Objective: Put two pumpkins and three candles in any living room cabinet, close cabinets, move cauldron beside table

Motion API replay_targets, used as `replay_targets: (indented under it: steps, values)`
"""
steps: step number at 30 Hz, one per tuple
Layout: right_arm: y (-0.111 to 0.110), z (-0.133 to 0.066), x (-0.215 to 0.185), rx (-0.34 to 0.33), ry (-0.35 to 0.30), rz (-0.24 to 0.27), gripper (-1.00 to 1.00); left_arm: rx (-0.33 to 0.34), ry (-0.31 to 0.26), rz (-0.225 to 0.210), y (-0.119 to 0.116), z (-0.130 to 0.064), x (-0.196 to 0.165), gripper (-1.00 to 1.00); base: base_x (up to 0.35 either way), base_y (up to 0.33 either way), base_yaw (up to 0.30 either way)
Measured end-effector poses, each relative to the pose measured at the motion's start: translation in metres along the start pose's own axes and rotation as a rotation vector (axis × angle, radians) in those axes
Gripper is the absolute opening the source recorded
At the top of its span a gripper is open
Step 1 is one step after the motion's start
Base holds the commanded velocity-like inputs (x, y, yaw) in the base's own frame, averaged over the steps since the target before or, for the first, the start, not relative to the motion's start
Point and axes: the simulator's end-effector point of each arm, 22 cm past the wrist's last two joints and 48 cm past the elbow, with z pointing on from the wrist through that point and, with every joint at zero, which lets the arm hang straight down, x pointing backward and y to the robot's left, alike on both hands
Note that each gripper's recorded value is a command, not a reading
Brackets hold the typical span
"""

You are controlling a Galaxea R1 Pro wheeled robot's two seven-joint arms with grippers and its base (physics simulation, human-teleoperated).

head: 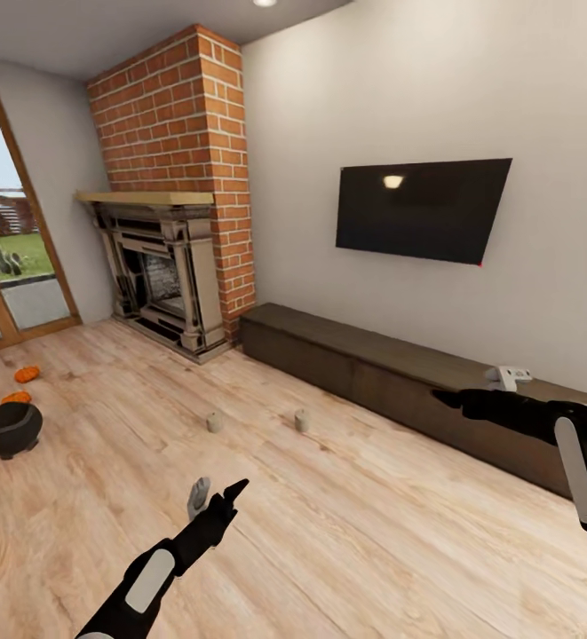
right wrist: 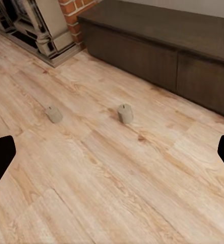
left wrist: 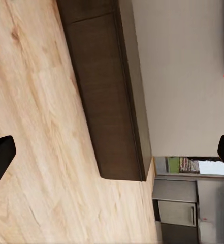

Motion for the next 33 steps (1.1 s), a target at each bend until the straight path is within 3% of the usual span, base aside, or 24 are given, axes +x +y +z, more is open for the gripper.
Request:
replay_targets:
  steps: [19, 33]
  values:
    - [0.001, 0.001, 0.001, -0.002, 0.002, -0.001, 1.0, 0.009, 0.005, -0.005, 0.003, -0.001, 0.005, 1.0, 0.287, 0.224, -0.025]
    - [0.002, 0.001, 0.0, -0.003, 0.001, -0.001, 1.0, 0.01, 0.012, -0.003, 0.002, 0.001, 0.01, 1.0, 0.318, 0.11, -0.236]
